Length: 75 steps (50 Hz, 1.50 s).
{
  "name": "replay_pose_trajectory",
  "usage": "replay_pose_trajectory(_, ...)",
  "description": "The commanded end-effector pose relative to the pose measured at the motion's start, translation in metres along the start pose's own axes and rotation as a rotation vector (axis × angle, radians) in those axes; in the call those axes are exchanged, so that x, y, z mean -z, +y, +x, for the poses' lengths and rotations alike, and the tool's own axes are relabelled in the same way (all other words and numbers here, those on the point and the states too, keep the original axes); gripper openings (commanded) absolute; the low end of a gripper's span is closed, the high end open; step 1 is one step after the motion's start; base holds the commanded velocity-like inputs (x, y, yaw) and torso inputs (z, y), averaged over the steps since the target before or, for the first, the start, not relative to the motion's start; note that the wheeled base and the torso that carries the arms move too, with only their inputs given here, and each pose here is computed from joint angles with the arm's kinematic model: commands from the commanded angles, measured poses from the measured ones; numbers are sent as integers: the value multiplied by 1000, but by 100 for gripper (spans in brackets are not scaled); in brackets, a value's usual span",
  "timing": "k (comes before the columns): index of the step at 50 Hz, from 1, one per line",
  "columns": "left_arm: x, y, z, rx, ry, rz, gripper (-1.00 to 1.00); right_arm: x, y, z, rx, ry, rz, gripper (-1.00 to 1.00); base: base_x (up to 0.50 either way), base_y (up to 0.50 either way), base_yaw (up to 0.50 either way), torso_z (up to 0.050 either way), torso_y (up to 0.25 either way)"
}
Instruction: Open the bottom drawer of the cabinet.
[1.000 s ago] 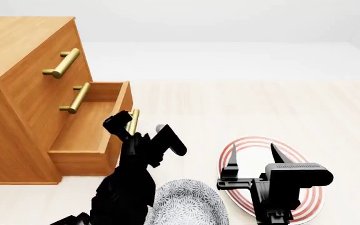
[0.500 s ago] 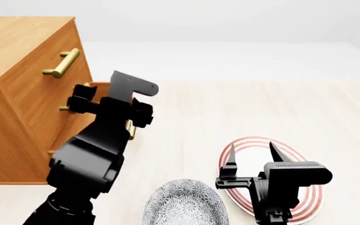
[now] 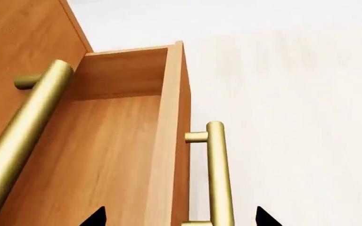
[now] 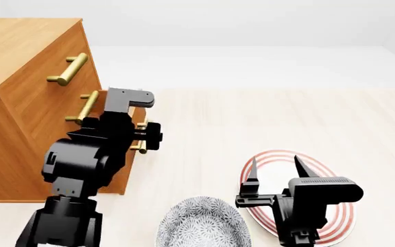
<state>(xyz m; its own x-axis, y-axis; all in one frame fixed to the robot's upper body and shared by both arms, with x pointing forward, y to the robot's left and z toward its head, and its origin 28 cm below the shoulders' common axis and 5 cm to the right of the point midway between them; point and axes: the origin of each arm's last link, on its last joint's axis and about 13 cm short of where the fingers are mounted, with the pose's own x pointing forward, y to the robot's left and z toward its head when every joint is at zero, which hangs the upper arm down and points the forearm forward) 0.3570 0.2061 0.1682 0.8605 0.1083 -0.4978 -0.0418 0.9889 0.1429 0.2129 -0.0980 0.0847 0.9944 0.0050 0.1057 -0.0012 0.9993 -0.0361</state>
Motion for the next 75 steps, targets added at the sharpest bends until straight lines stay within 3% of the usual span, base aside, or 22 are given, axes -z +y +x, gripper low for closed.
replay_pose_trajectory(1, 8, 3, 12, 15, 95, -56, 100, 1, 0, -1, -3, 2, 2, 100, 0, 0, 0, 0, 0)
replay_pose_trajectory(27, 16, 4, 17, 70, 205, -81, 100, -1, 2, 1, -10, -1, -6, 100, 0, 0, 0, 0, 0)
replay_pose_trajectory(43, 16, 0, 9, 186, 215, -71, 100, -2, 2, 0, -12, -2, -7, 100, 0, 0, 0, 0, 0)
replay_pose_trajectory(75, 20, -37, 7, 403, 236, -37, 100, -2, 0, -1, -5, -3, -7, 100, 0, 0, 0, 0, 0)
